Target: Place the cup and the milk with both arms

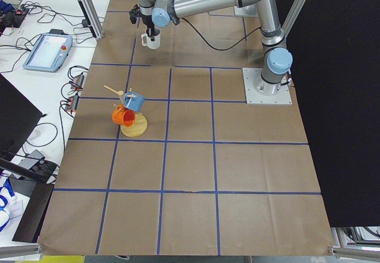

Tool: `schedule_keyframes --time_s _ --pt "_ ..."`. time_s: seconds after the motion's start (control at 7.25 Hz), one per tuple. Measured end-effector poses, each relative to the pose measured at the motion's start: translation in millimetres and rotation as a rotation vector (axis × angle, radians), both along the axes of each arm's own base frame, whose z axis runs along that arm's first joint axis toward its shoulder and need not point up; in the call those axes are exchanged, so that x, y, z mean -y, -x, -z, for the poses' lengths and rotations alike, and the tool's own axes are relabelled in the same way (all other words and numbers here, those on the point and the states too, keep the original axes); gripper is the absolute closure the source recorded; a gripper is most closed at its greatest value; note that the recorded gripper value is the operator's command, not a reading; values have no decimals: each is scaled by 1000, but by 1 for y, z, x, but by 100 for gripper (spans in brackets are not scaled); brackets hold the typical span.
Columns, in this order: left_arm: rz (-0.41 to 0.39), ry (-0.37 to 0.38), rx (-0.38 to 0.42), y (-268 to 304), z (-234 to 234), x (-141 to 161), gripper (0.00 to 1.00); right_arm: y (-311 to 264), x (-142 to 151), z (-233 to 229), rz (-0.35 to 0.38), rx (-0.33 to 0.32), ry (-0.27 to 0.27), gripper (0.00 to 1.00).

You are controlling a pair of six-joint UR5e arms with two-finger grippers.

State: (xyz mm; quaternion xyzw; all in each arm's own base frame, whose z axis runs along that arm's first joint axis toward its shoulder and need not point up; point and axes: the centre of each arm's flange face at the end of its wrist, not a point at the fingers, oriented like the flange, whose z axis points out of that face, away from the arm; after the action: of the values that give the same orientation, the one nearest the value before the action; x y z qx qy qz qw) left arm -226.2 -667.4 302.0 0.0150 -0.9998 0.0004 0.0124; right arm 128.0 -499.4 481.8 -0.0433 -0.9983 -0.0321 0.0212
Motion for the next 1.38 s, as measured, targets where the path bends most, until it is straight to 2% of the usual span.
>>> schedule_keyframes --time_s 0.28,0.55,0.83,1.24,1.38 --pt "22 -48 0 44 14 32 100 0 0 0 0 0 0 0" --pt "17 -72 6 71 32 49 100 0 -1 0 0 0 1 0" --pt "11 -83 12 77 39 53 99 0 -1 1 0 0 -1 0" --pt "11 -108 25 77 51 51 91 0 -3 1 -14 1 -3 0" --pt "11 -114 27 77 56 52 56 0 -3 1 -16 2 -2 0"
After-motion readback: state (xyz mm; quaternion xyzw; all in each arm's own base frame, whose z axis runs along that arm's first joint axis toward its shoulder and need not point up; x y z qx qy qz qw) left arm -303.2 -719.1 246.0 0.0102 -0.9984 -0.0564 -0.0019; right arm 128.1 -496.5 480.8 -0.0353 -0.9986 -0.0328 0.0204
